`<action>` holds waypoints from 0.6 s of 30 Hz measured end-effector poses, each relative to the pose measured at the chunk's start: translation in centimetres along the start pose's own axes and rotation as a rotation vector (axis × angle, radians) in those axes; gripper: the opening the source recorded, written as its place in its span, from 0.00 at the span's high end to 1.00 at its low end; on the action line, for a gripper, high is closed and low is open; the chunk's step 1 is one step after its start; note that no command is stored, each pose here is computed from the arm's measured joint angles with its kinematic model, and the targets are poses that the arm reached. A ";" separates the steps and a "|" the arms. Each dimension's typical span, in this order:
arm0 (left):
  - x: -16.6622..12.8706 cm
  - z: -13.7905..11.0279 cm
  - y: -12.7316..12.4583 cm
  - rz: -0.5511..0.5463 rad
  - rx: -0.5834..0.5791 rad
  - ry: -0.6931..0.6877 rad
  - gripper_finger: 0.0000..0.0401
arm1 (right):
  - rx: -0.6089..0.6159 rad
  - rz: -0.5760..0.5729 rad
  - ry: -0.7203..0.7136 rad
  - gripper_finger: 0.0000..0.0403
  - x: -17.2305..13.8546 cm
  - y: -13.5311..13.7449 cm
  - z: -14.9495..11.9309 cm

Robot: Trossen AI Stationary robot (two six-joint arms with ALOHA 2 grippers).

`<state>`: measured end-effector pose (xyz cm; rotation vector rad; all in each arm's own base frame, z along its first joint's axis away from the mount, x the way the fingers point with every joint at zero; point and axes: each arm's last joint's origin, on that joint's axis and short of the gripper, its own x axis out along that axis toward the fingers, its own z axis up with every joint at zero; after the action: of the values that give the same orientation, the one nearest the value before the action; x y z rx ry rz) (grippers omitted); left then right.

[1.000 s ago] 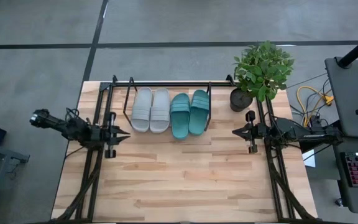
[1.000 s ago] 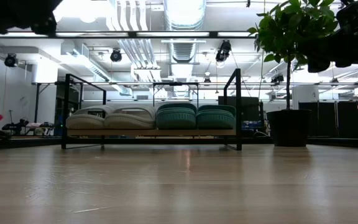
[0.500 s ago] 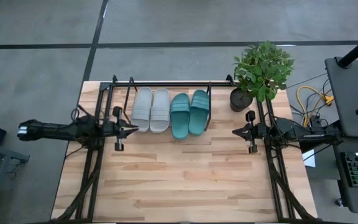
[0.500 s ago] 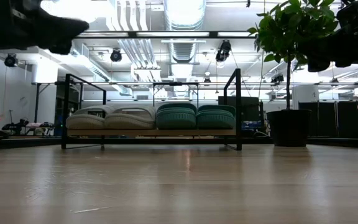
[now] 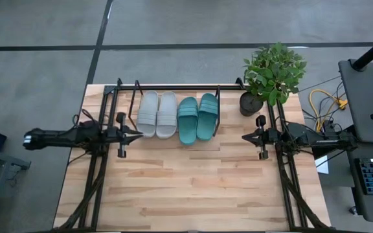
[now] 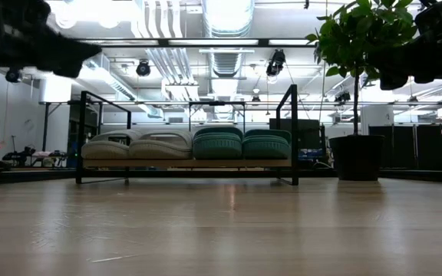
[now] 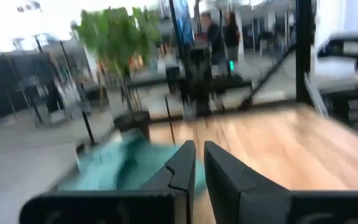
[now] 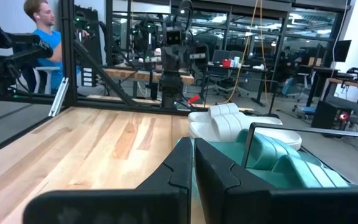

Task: Pick and place slides into the shelf
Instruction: Return to Home Position

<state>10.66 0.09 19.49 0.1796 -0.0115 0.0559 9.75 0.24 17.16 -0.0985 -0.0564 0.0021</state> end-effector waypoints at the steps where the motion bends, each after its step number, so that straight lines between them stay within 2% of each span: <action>1: -0.1 -0.3 0.0 -0.005 -0.010 0.033 0.95 | 0.002 0.000 0.000 0.98 0.0 0.0 0.0; 3: -0.4 -0.9 -0.1 -0.008 -0.023 0.081 0.95 | 0.003 0.000 0.000 0.98 0.0 0.0 0.0; 7: -0.9 -0.9 -0.1 -0.009 -0.063 0.069 0.95 | -0.003 -0.001 0.000 0.98 0.0 0.0 0.0; 12: -1.4 -1.5 -0.4 -0.088 -0.081 0.117 0.99 | -0.013 -0.069 0.008 0.98 0.0 -0.2 0.0; 18: -1.5 -1.6 -0.4 -0.093 -0.096 0.127 1.00 | -0.030 -0.069 0.021 0.98 0.1 -0.2 -0.1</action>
<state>9.18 -0.11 17.82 0.0804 0.1201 -0.0257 9.83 0.03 17.06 -0.1266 -0.0393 -0.0683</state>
